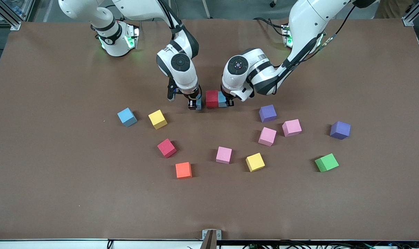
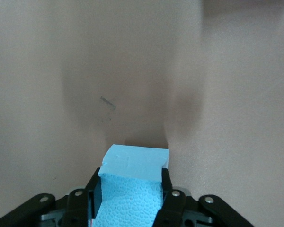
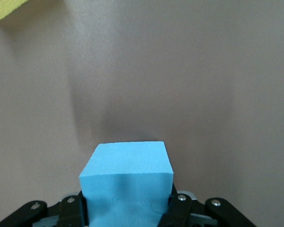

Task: Arrange 11 blocks into digit 3
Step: 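Set the blue cubes on either side of the red cube and release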

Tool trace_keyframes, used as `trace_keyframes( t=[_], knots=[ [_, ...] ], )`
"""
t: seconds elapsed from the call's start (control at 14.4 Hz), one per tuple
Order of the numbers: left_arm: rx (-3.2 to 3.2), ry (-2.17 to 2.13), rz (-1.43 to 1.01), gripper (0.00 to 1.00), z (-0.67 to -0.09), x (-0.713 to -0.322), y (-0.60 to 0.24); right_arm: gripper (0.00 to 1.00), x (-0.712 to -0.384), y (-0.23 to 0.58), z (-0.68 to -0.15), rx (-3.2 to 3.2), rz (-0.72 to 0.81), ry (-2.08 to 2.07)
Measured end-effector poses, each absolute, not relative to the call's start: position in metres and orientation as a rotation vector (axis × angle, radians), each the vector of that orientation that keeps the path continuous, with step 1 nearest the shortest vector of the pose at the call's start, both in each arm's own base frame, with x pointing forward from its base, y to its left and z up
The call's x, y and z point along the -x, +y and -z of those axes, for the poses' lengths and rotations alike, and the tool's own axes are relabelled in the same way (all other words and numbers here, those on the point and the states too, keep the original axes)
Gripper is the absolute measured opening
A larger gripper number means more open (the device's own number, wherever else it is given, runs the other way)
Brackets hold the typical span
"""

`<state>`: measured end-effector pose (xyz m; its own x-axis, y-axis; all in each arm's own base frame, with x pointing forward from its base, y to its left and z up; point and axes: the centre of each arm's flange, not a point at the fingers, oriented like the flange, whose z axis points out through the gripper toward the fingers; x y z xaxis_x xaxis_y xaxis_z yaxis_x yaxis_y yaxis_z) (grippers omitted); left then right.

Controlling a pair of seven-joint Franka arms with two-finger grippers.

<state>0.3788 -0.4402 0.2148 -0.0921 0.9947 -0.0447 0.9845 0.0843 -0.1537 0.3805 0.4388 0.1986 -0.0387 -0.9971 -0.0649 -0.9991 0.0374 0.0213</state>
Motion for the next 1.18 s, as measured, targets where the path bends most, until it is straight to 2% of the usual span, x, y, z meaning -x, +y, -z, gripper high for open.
trace_keyframes(
  t=[0.62,0.69,1.04,1.18],
  knots=[
    [2.05,-2.26,-0.23,0.49,-0.209,-0.378,-0.44,0.56,-0.37,0.445,-0.197,2.155,-0.091,2.21],
    [2.049,-2.261,-0.23,0.54,-0.209,-0.378,-0.44,0.56,-0.37,0.446,-0.197,2.156,-0.091,2.209],
    [2.043,-2.261,-0.233,1.0,-0.207,-0.378,-0.439,0.56,-0.368,0.447,-0.197,2.157,-0.091,2.208],
    [2.042,-2.261,-0.232,1.0,-0.207,-0.379,-0.439,0.56,-0.367,0.447,-0.197,2.155,-0.091,2.21]
  ],
)
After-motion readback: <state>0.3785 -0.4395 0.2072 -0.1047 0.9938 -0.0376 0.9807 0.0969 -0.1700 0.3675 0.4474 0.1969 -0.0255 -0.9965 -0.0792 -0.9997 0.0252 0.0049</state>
